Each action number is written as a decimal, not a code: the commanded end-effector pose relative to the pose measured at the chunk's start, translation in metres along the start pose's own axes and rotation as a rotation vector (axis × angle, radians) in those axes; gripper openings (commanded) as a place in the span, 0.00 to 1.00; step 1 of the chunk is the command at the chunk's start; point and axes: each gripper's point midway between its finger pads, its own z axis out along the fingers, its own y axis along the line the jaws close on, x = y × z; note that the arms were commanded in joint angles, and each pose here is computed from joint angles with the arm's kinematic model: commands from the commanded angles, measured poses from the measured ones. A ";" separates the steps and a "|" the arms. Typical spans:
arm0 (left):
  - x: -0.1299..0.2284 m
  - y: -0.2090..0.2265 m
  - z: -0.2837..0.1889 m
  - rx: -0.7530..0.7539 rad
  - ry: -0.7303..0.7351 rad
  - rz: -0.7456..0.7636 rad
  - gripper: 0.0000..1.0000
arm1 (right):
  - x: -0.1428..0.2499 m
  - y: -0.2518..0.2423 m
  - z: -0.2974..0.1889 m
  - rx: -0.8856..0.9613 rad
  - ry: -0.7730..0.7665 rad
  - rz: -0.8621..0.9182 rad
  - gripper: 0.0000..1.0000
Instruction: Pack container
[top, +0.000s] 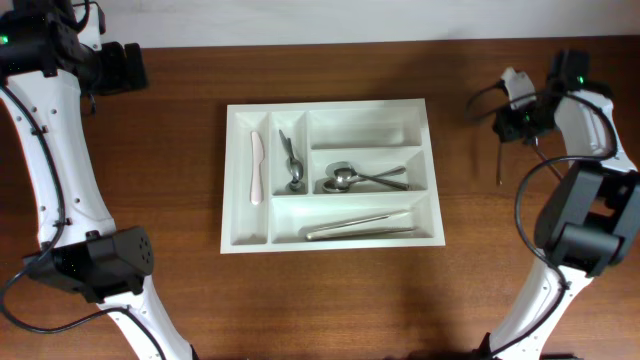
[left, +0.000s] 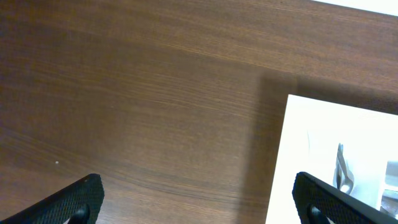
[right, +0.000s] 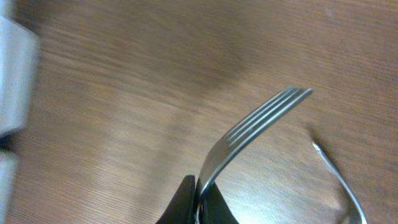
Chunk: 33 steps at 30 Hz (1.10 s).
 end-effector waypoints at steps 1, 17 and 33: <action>-0.002 0.001 -0.008 0.002 -0.019 -0.010 0.99 | -0.051 0.048 -0.024 -0.056 -0.086 -0.085 0.04; -0.002 0.001 -0.008 0.002 -0.019 -0.010 0.99 | -0.145 0.229 -0.039 -0.138 -0.161 0.874 0.04; -0.002 0.001 -0.008 0.002 -0.019 -0.010 0.99 | -0.116 0.210 -0.034 0.207 -0.262 1.276 0.04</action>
